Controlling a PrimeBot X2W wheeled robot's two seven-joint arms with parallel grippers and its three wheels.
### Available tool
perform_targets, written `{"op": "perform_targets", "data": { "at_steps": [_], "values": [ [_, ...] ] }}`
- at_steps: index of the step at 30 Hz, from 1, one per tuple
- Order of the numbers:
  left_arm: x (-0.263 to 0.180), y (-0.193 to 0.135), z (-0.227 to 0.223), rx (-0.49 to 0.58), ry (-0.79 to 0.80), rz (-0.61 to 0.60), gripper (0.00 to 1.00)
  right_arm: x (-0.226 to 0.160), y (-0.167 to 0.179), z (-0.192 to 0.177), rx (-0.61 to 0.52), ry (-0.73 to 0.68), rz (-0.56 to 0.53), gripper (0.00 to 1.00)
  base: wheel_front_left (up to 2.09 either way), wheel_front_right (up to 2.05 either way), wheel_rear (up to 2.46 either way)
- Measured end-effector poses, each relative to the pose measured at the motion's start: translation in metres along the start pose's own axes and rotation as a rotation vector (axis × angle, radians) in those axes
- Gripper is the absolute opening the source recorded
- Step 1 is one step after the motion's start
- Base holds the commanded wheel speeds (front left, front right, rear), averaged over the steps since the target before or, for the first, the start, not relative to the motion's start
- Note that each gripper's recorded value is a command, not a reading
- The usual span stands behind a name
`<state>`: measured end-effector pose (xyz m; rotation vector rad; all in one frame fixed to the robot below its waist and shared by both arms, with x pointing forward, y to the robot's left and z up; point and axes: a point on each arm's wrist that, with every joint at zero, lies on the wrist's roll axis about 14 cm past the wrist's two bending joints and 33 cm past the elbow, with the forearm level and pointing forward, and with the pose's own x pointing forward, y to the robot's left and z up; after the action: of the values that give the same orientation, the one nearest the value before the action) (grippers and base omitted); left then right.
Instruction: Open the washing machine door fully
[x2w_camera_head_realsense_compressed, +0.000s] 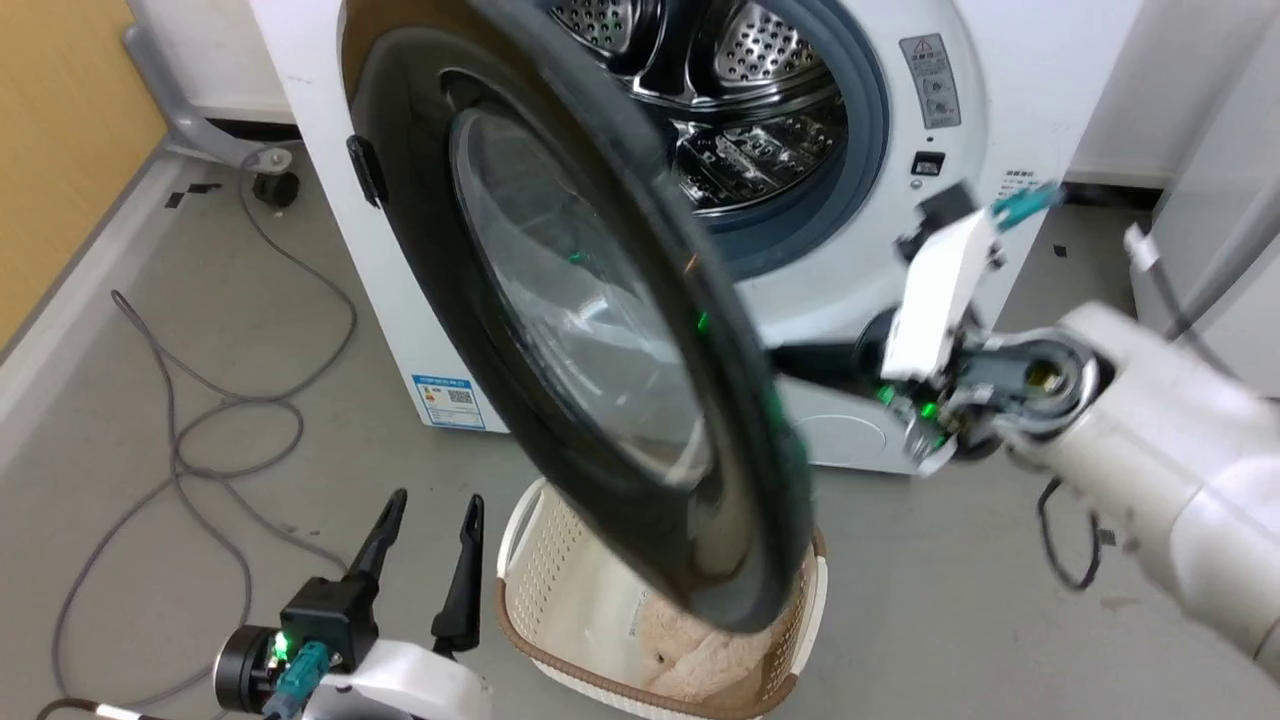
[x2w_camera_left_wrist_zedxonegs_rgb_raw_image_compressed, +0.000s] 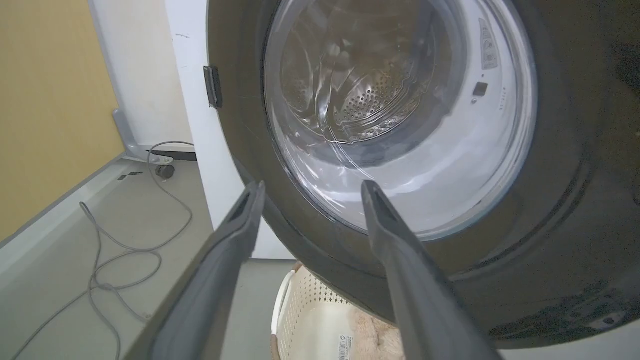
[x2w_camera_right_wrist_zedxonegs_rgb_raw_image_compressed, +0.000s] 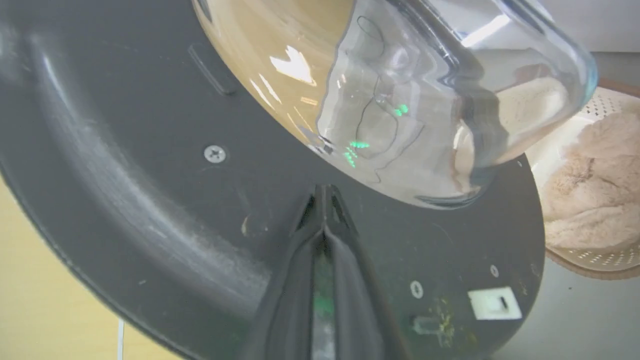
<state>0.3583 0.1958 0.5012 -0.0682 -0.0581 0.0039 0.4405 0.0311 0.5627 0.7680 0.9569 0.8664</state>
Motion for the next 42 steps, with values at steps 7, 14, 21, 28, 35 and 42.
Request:
{"op": "perform_targets", "data": {
  "at_steps": [7, 14, 21, 28, 35, 42],
  "values": [
    [-0.008, -0.001, 0.001, 0.000, -0.003, 0.001, 1.00, 0.009, 0.019, -0.047, 0.005, 0.080, 0.083, 0.00, 0.00, 0.00, 0.00],
    [-0.008, -0.004, -0.001, 0.002, 0.003, -0.002, 1.00, 0.014, 0.032, -0.076, 0.038, 0.098, 0.155, 0.00, 0.00, 0.00, 0.00],
    [-0.005, -0.007, -0.003, 0.000, 0.008, -0.011, 1.00, 0.003, 0.019, -0.035, 0.147, -0.279, 0.184, 1.00, 0.00, 0.00, 0.00],
    [-0.004, -0.011, -0.002, -0.006, 0.005, -0.014, 1.00, -0.042, -0.043, -0.023, 0.343, -0.697, 0.097, 1.00, 0.00, 0.00, 0.00],
    [-0.004, -0.013, 0.000, -0.013, -0.003, -0.019, 1.00, -0.113, -0.101, -0.018, 0.436, -0.994, 0.003, 1.00, 0.00, 0.00, 0.00],
    [-0.005, -0.010, 0.000, -0.015, -0.003, -0.003, 1.00, -0.185, -0.153, -0.043, 0.162, -1.244, -0.306, 1.00, 0.00, 0.00, 0.00]
  ]
}}
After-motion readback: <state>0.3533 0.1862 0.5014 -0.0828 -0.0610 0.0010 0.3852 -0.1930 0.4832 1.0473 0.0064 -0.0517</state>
